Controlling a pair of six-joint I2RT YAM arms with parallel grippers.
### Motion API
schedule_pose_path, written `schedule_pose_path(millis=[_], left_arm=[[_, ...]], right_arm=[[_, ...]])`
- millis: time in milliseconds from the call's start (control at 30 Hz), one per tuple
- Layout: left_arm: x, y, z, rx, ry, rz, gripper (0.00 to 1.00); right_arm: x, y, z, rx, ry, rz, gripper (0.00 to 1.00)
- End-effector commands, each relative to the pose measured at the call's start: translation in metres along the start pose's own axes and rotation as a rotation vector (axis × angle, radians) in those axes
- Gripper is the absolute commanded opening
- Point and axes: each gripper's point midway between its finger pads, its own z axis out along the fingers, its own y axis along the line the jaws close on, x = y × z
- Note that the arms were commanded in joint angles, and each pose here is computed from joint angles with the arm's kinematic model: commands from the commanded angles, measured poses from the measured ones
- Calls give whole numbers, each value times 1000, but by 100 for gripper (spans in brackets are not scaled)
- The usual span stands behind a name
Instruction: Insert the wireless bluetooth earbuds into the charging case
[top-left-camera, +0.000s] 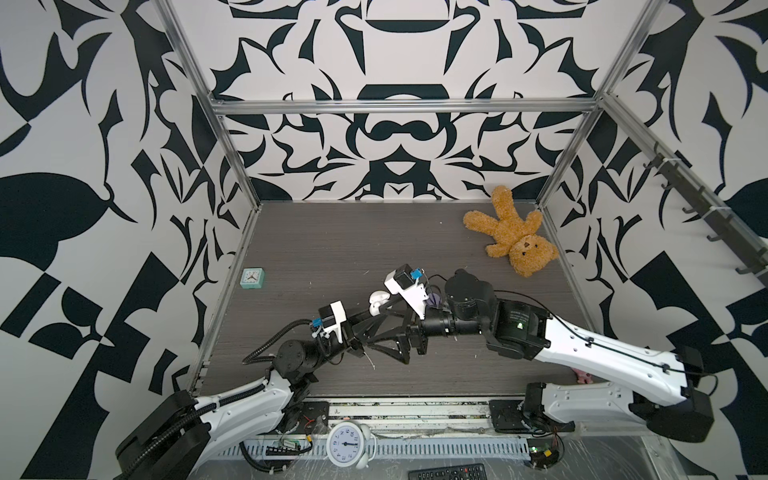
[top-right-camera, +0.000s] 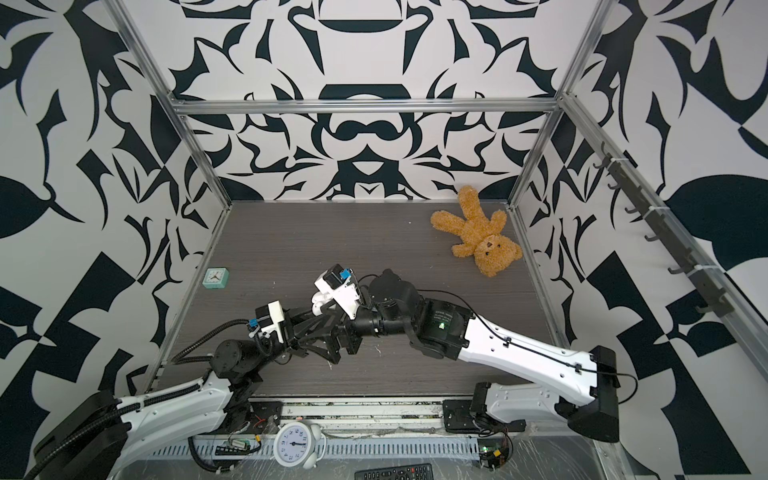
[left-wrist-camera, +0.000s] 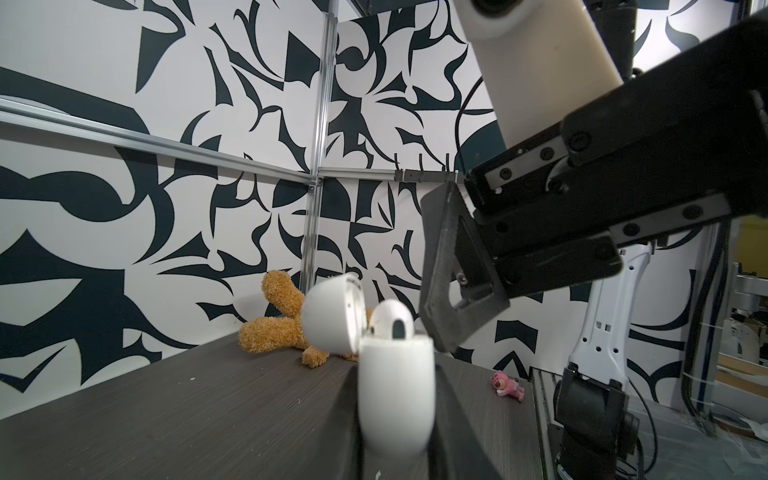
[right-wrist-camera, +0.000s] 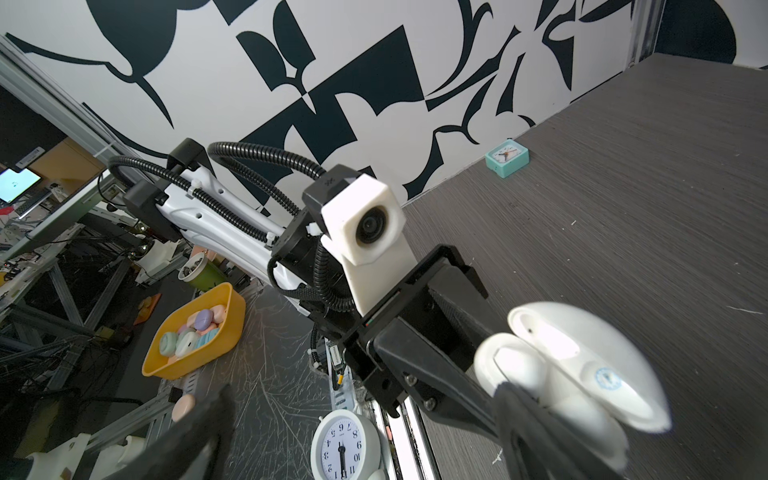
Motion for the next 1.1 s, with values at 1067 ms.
schedule_pose_path(millis=[1067], left_arm=[[-26,-22,12,133,-57,-92,0]], right_arm=[[-42,-17,-19,-71,-60,66,99]])
